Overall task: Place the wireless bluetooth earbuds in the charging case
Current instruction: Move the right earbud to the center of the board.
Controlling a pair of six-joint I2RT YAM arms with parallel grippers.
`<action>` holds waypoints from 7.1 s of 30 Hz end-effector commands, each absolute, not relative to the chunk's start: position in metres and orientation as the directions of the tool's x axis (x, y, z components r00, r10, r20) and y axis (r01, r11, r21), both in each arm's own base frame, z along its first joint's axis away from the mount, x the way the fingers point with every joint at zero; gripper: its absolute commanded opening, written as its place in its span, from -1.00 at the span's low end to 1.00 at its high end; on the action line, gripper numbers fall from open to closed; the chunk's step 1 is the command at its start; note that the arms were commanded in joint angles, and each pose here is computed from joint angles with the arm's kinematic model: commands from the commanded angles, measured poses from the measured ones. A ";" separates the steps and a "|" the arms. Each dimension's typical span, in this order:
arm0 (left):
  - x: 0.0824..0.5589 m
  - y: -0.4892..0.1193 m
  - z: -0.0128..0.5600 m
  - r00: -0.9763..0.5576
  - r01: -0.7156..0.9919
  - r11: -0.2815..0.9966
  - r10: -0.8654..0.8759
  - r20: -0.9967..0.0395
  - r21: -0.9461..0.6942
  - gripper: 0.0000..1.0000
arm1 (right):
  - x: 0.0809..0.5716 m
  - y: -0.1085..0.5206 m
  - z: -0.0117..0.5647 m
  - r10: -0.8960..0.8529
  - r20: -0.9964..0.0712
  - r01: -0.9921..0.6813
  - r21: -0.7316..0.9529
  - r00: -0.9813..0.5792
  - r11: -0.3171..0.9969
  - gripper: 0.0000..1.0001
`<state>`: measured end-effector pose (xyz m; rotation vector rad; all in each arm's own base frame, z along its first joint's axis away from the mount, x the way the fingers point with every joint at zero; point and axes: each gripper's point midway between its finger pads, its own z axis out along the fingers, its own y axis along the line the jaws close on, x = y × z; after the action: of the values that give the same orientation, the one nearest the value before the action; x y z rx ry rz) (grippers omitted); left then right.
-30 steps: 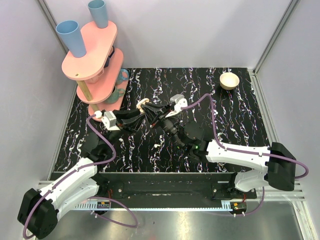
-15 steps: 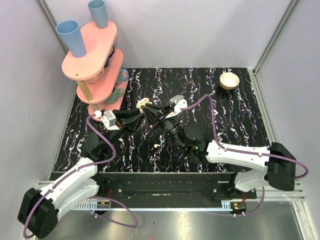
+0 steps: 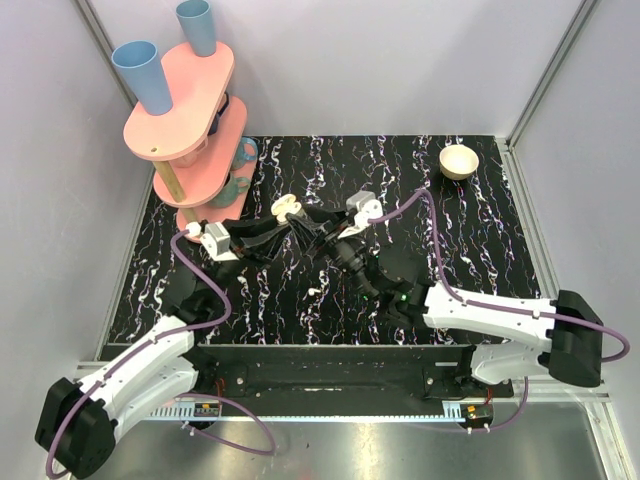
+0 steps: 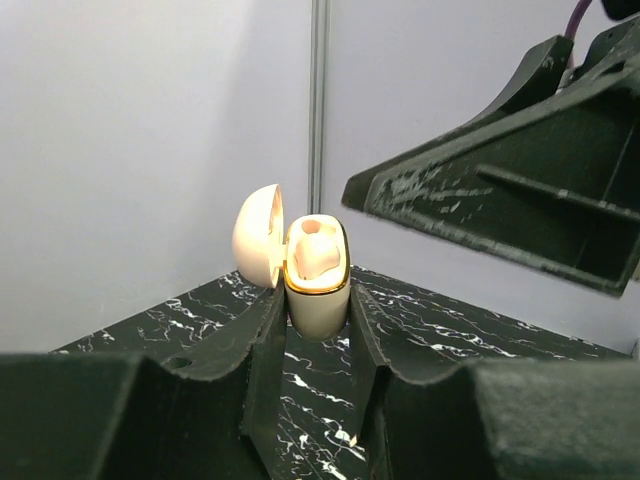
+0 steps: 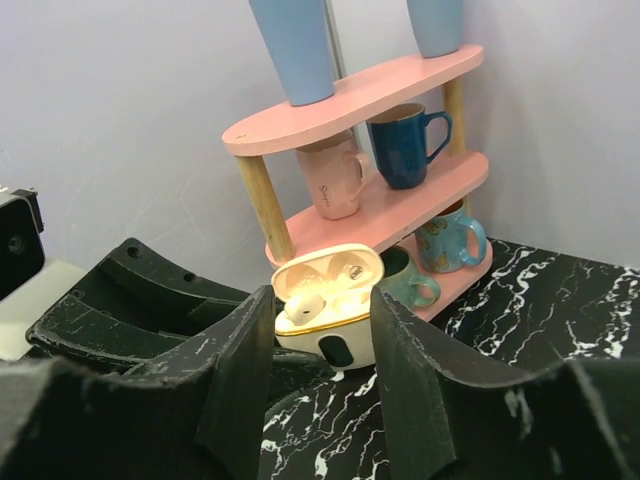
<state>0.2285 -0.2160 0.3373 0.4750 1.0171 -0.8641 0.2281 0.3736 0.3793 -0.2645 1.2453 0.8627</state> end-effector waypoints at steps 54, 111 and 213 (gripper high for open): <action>0.200 -0.176 0.360 0.411 0.705 0.704 -0.298 -0.862 0.093 -1.00 | 0.341 0.177 0.036 0.264 -0.626 0.215 0.154 -0.734 0.964 -0.16; 0.200 -0.173 0.361 0.407 0.696 0.713 -0.292 -0.865 0.087 -1.00 | 0.360 0.188 0.069 0.510 -0.562 0.323 0.403 -0.651 0.856 -0.84; 0.205 -0.178 0.357 0.385 0.703 0.706 -0.280 -0.880 0.083 -1.00 | 0.381 0.180 0.054 0.402 -0.536 0.221 0.371 -0.742 0.902 -0.03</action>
<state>0.2090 -0.1820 0.3283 0.5140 1.0619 -0.6678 0.3877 0.1685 0.0533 0.4750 2.4053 0.2827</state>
